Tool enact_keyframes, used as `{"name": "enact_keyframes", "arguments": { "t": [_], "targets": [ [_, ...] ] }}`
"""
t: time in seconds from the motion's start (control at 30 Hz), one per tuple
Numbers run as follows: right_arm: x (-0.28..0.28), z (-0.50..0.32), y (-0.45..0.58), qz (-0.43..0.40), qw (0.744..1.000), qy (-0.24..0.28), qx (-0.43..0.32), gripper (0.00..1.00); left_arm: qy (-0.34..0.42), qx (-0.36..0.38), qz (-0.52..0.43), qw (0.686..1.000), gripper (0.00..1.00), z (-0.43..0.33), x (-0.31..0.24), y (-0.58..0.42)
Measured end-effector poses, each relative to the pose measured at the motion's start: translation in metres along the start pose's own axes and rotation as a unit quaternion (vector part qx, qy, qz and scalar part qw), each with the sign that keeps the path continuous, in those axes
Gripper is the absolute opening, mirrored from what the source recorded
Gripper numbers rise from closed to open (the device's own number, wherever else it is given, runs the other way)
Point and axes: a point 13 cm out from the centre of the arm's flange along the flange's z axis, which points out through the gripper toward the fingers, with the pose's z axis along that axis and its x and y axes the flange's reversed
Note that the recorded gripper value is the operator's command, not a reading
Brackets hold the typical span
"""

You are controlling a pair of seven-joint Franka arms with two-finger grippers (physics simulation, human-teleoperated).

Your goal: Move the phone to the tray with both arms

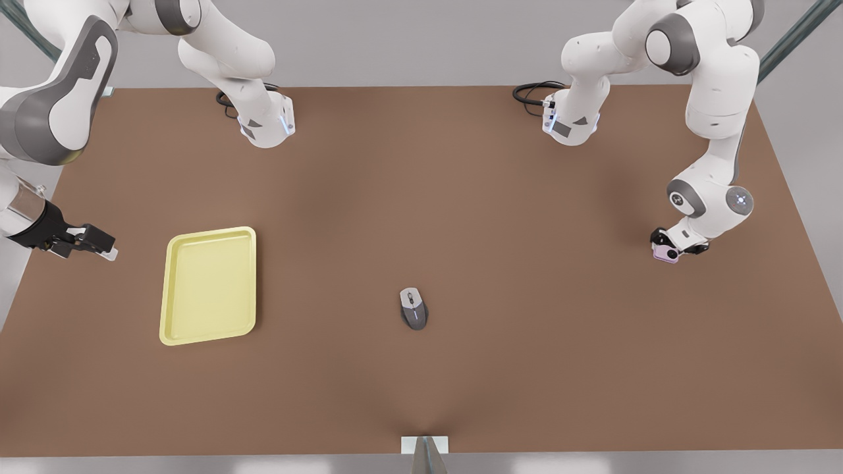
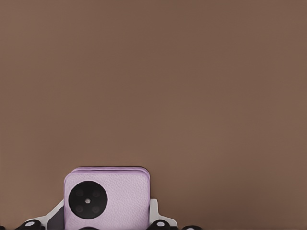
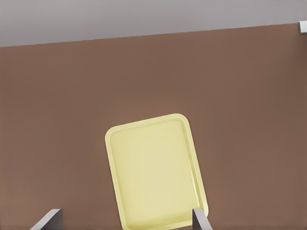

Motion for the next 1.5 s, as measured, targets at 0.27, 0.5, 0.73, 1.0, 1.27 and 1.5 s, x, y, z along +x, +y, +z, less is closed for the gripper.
{"name": "enact_keyframes", "arguments": {
  "t": [0.27,0.5,0.73,1.0,1.27,1.5],
  "targets": [
    [0.000,0.000,0.000,0.000,1.000,0.000,0.000,1.00,-0.013,-0.006,0.008,1.000,0.76,-0.011,-0.019,0.001],
    [0.000,0.002,0.000,0.000,1.000,0.001,0.000,1.00,-0.066,0.006,0.136,0.988,0.76,-0.113,-0.188,-0.132],
    [0.000,0.001,0.001,0.000,1.000,0.001,-0.001,1.00,-0.061,0.045,0.229,0.970,0.76,-0.195,-0.306,-0.448],
    [0.000,0.001,0.000,0.000,1.000,0.001,-0.001,1.00,-0.055,0.138,0.140,0.979,0.76,-0.198,-0.328,-0.746],
    [-0.001,0.001,0.000,0.000,1.000,0.000,-0.001,1.00,-0.067,0.161,-0.018,0.985,0.76,-0.094,-0.312,-0.830],
    [0.009,-0.022,-0.009,0.008,1.000,-0.008,0.001,1.00,-0.115,0.164,-0.107,0.974,0.78,-0.064,-0.336,-0.829]
  ]
}}
